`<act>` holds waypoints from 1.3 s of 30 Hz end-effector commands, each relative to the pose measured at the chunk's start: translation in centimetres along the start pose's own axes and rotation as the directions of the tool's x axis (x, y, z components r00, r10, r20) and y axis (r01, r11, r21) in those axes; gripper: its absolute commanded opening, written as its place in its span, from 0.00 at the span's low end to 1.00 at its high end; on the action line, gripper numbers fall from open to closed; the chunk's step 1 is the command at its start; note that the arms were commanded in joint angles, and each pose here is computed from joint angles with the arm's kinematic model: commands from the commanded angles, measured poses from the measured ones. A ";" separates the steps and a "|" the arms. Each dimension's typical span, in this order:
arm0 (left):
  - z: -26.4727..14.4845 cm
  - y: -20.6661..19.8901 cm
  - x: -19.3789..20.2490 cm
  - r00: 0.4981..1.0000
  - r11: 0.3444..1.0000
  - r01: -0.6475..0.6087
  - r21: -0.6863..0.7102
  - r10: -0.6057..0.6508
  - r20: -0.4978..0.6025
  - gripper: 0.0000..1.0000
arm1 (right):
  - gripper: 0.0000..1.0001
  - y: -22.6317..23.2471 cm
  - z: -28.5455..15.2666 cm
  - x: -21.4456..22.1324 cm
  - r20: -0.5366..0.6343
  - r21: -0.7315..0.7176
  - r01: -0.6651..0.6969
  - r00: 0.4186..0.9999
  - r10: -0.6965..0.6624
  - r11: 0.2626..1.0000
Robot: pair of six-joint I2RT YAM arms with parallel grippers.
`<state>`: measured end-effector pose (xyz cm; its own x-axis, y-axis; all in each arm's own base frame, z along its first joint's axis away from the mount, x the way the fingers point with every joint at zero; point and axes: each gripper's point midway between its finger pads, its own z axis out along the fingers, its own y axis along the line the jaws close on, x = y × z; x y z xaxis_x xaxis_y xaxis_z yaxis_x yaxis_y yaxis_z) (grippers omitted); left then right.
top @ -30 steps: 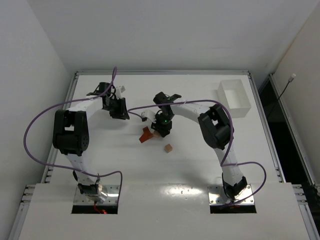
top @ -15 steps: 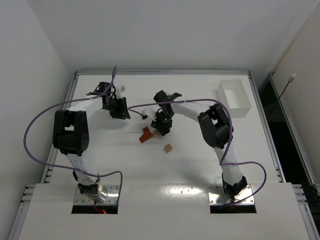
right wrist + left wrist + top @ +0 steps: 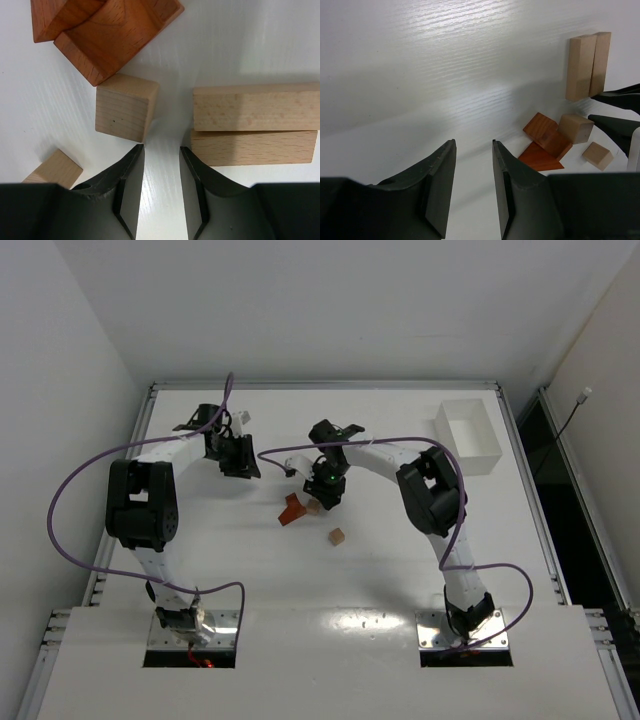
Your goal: Build the wood block tower
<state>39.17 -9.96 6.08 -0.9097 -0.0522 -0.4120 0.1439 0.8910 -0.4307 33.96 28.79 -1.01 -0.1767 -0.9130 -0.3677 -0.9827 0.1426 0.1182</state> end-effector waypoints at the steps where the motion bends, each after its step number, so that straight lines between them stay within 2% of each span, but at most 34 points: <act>1: -0.3 -0.1 -1.4 0.999 1.000 -0.012 0.017 0.011 0.032 0.32 | 0.32 -0.7 -0.2 -0.5 0.013 0.010 -0.002 1.000 0.002 1.000; 2: -0.3 -0.1 -1.4 0.999 1.000 -0.012 0.017 0.011 0.032 0.32 | 0.32 -0.7 -0.2 -0.5 0.013 0.010 -0.002 1.000 0.002 1.000; 5: -0.3 -0.1 -1.4 0.999 1.000 -0.002 0.017 0.002 0.032 0.32 | 0.15 0.0 -0.1 -0.1 0.005 -0.022 0.001 1.000 0.000 1.000; 6: -0.3 -0.1 -1.4 0.999 1.000 -0.002 0.017 0.002 0.032 0.32 | 0.06 0.5 -0.2 -0.3 0.004 -0.026 0.025 1.000 -0.025 0.999; 8: -0.3 -0.1 -1.4 0.999 1.000 -0.002 0.017 0.002 0.032 0.32 | 0.01 1.8 -0.5 -0.5 0.019 -0.050 0.065 0.998 -0.064 0.997; 14: -0.5 -0.2 -1.2 1.000 1.000 -0.002 0.017 0.001 0.031 0.32 | 0.00 5.9 -2.0 -1.4 0.066 -0.085 0.154 0.987 -0.149 0.984; 17: -0.9 -0.4 -1.4 0.999 1.000 -0.011 0.019 0.010 0.049 0.32 | 0.00 7.1 -3.8 -1.5 0.096 -0.055 0.181 0.980 -0.175 0.982; 19: -0.8 -0.3 -1.0 0.999 1.000 -0.007 0.018 0.006 0.040 0.32 | 0.00 6.6 -5.2 -1.5 0.091 0.022 0.137 0.986 -0.138 0.990; 21: -1.4 -0.1 -1.7 0.997 1.000 -0.018 -0.010 0.019 0.071 0.29 | 0.00 6.1 -5.6 -0.7 0.078 0.054 -0.016 0.997 0.011 0.998; 22: -1.2 -0.3 -1.6 0.997 1.000 -0.026 -0.016 0.027 0.068 0.28 | 0.00 5.1 -6.2 -0.2 0.073 0.103 -0.086 0.994 0.078 0.991; 23: -1.5 -0.3 -1.9 0.997 0.999 -0.019 -0.027 0.021 0.079 0.28 | 0.00 4.2 -6.8 0.2 0.095 0.144 -0.214 0.975 0.201 0.966; 26: -1.7 -0.3 -1.7 0.996 0.998 -0.026 -0.048 0.030 0.081 0.28 | 0.00 2.7 -7.6 1.1 0.110 0.240 -0.302 0.953 0.284 0.922; 29: -2.6 0.3 -2.1 0.994 0.994 -0.008 -0.108 0.020 0.112 0.26 | 0.00 0.7 -8.8 1.4 0.162 0.365 -0.445 0.895 0.415 0.818; 30: -2.7 0.7 -2.2 0.992 0.991 0.008 -0.136 0.010 0.128 0.25 | 0.00 -0.2 -8.9 2.0 0.185 0.425 -0.513 0.856 0.483 0.746; 32: -3.5 1.0 -2.3 0.988 0.984 0.042 -0.173 -0.015 0.156 0.22 | 0.00 -1.3 -9.4 2.4 0.225 0.484 -0.572 0.813 0.537 0.663; 33: -3.5 1.5 -1.8 0.987 0.979 0.058 -0.195 -0.026 0.160 0.20 | 0.00 -2.0 -9.3 3.4 0.238 0.534 -0.606 0.777 0.583 0.590; 36: -4.3 2.2 -1.3 0.980 0.965 0.102 -0.241 -0.056 0.191 0.16 | 0.00 -3.5 -9.1 2.2 0.283 0.540 -0.639 0.751 0.597 0.548; 39: -4.3 1.5 -1.4 0.977 0.973 0.106 -0.207 -0.064 0.203 0.16 | 0.00 -3.8 -8.5 0.8 0.301 0.497 -0.660 0.740 0.601 0.563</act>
<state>38.27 -6.56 7.83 -0.8590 -0.1591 -0.4867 -0.0161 0.9584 -0.2849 35.85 22.74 4.89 -0.7129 -0.5797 -0.3947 -0.5664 0.8078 -0.1633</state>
